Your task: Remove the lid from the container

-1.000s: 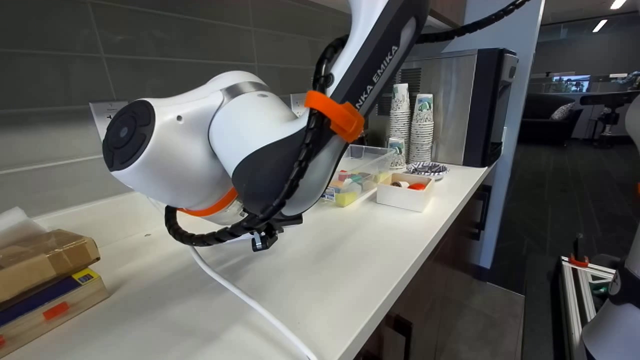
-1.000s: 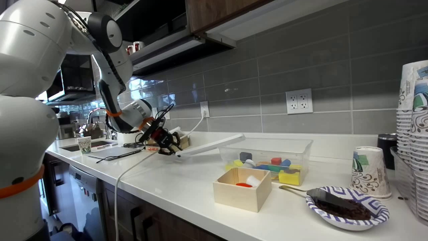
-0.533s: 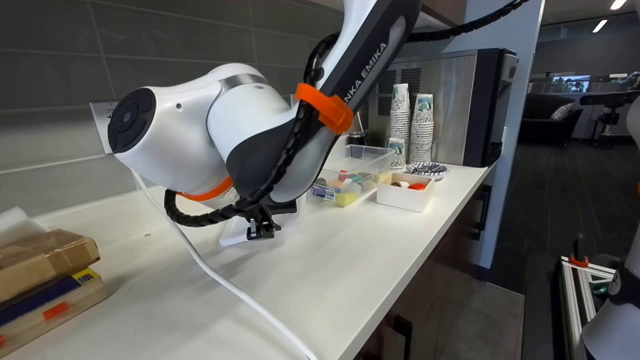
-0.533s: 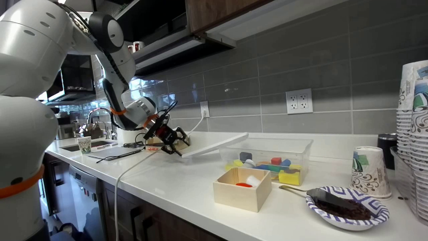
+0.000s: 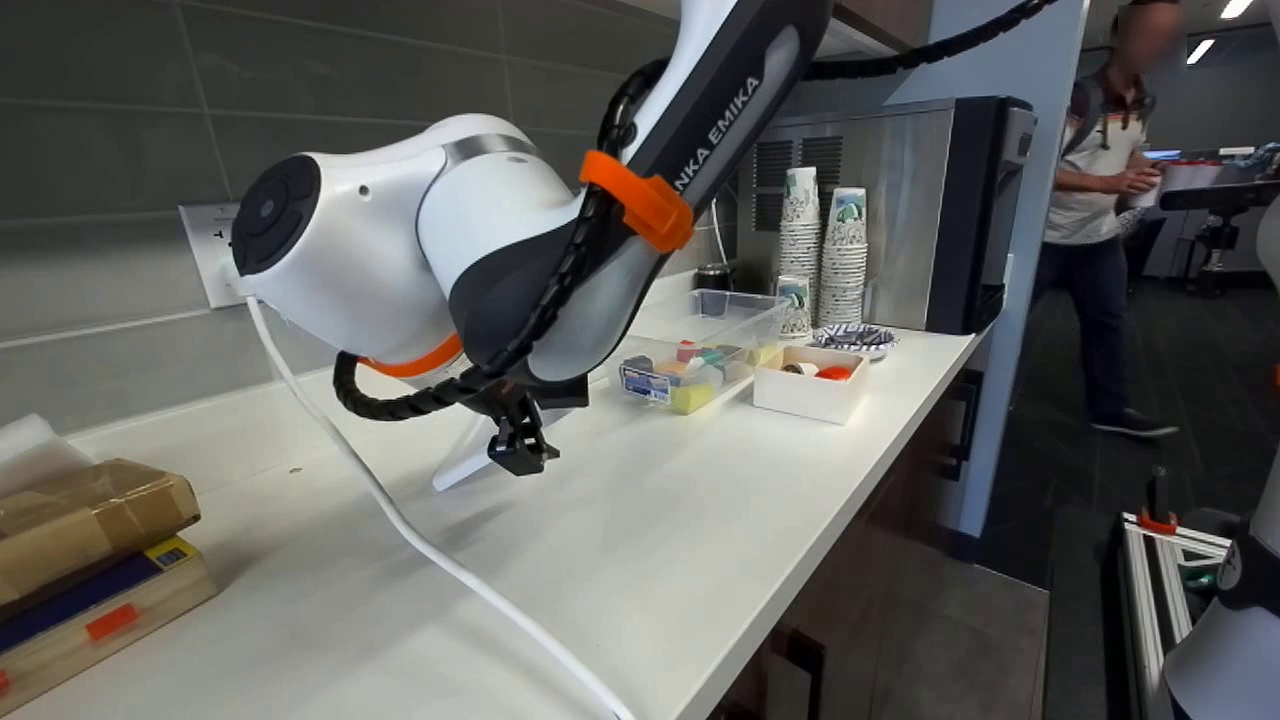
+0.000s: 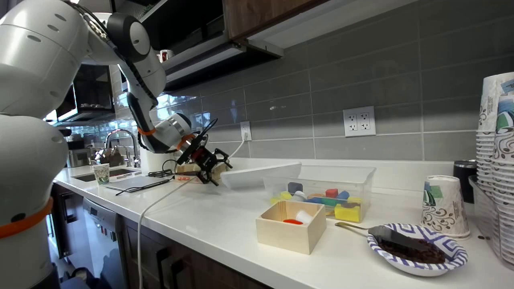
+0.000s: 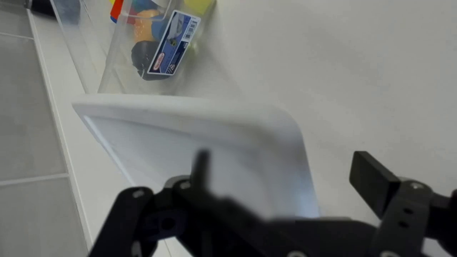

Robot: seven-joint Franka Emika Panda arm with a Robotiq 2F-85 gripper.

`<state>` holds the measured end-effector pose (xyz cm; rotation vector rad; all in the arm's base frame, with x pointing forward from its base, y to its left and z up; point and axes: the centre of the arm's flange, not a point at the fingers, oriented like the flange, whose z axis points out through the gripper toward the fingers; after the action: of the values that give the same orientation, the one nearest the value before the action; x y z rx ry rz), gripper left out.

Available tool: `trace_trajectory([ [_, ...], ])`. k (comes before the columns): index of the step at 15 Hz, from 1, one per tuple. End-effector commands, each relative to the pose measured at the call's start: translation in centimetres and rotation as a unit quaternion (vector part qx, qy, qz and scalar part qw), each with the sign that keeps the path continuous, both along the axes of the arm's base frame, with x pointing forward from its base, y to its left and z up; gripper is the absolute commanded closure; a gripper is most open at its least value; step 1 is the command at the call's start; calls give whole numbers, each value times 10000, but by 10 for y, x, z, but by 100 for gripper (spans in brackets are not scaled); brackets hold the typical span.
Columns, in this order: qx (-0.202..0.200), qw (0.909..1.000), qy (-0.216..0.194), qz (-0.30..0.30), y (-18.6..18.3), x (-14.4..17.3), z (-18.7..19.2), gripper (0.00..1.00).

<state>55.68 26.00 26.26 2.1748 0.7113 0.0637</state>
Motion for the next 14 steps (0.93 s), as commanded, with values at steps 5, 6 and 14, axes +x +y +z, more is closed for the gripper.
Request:
trace_trajectory([
  [5,270,9987,361,-218,-11,1,27,0],
  [6,301,9983,437,-235,-13,-1,30,0],
  [14,502,9934,944,-404,-37,-21,56,0],
])
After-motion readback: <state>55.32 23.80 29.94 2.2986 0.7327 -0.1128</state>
